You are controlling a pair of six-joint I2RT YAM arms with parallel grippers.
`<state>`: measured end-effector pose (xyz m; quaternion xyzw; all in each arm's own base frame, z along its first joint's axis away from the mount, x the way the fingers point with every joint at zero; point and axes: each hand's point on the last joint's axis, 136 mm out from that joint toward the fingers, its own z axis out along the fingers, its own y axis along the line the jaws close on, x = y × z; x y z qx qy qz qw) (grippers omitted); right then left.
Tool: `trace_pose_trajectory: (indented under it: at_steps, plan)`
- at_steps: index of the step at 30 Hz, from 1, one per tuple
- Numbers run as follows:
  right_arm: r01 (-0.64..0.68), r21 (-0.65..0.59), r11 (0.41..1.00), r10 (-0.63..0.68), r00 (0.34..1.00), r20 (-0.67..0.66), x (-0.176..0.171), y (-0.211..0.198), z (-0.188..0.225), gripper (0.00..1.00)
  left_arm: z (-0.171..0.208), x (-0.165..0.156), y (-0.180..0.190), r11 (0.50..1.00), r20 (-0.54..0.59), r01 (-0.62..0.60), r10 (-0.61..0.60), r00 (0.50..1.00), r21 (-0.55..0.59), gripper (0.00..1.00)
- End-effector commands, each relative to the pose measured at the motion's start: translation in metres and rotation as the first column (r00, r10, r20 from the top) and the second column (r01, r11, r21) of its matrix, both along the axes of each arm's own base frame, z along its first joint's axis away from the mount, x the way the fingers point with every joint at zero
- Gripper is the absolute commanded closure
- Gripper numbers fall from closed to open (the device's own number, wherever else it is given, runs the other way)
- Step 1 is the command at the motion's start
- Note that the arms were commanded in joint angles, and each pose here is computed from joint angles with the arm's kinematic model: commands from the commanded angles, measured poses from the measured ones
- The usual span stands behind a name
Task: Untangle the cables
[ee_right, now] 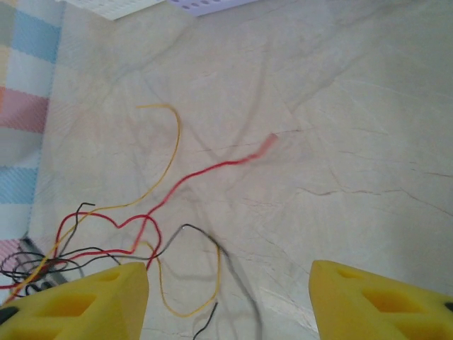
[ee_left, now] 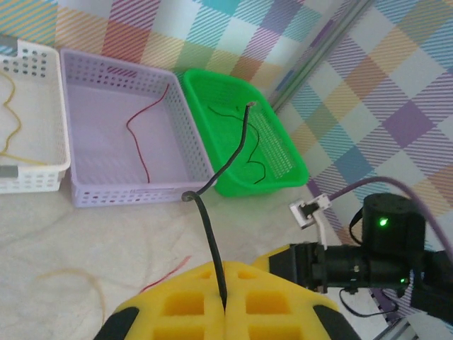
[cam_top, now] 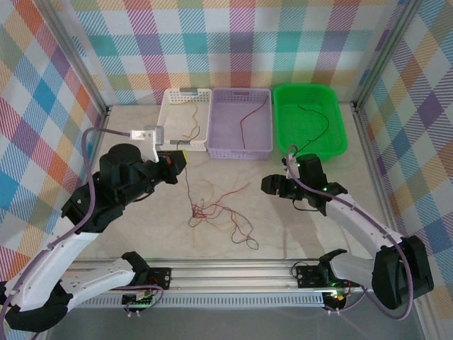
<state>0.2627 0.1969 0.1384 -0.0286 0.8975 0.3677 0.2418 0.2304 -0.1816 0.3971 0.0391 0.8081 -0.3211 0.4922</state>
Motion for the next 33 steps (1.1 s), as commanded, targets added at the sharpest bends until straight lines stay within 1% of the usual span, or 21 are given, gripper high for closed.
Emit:
trace_pose_trajectory:
  at_steps: [1,5,7,12,17,18,19,21,23,25,27,29,31,33]
  plan:
    - [-0.172,0.089,0.981,0.166,0.984,0.066,-0.021,0.033,0.007,0.36,0.003,0.005,-0.006,0.999,-0.008,0.026,-0.025,1.0,0.046,1.0]
    - [-0.334,0.043,0.942,0.329,0.94,0.085,-0.048,0.073,-0.007,0.33,0.009,0.012,-0.017,0.998,-0.007,0.05,-0.05,0.999,0.049,1.0]
    - [-0.406,0.058,0.912,0.4,0.912,0.092,-0.061,0.093,-0.011,0.33,0.01,0.018,-0.022,0.997,-0.008,0.057,-0.057,0.998,0.05,1.0]
    - [-0.465,0.05,0.884,0.457,0.882,0.116,-0.073,0.117,-0.021,0.32,0.013,0.029,-0.03,0.996,-0.012,0.062,-0.061,0.998,0.066,1.0]
    - [-0.504,0.04,0.863,0.501,0.862,0.073,-0.082,0.133,-0.039,0.33,0.014,0.035,-0.03,0.996,-0.018,0.052,-0.051,0.999,0.074,1.0]
    - [-0.505,0.033,0.863,0.502,0.862,0.064,-0.083,0.135,-0.043,0.37,0.014,0.036,-0.029,0.996,-0.018,0.049,-0.048,0.999,0.075,1.0]
    - [-0.501,0.033,0.865,0.498,0.865,0.061,-0.083,0.136,-0.045,0.44,0.015,0.037,-0.028,0.996,-0.017,0.046,-0.045,0.999,0.076,1.0]
    - [-0.485,0.023,0.874,0.484,0.874,0.041,-0.08,0.135,-0.052,0.62,0.016,0.038,-0.025,0.996,-0.016,0.04,-0.039,0.999,0.078,1.0]
    - [-0.466,-0.019,0.884,0.466,0.885,0.007,-0.078,0.13,-0.061,0.8,0.018,0.038,-0.019,0.996,-0.01,0.023,-0.022,1.0,0.088,1.0]
    - [-0.442,-0.08,0.894,0.441,0.897,-0.024,-0.076,0.119,-0.068,0.93,0.024,0.037,-0.009,0.995,0.005,-0.004,0.003,1.0,0.101,1.0]
    - [-0.382,-0.171,0.908,0.382,0.923,-0.032,-0.069,0.102,-0.068,0.99,0.03,0.036,0.005,0.992,0.021,-0.038,0.035,0.999,0.118,1.0]
    - [-0.264,-0.268,0.926,0.257,0.964,-0.06,-0.056,0.068,-0.068,1.0,0.034,0.033,0.022,0.987,0.03,-0.081,0.077,0.997,0.136,1.0]
    - [-0.164,-0.286,0.944,0.145,0.986,-0.086,-0.046,0.036,-0.062,1.0,0.035,0.029,0.038,0.981,0.032,-0.122,0.118,0.992,0.154,1.0]
    - [-0.056,-0.271,0.961,0.035,0.996,-0.083,-0.037,0.006,-0.049,1.0,0.035,0.026,0.052,0.973,0.033,-0.157,0.154,0.988,0.167,1.0]
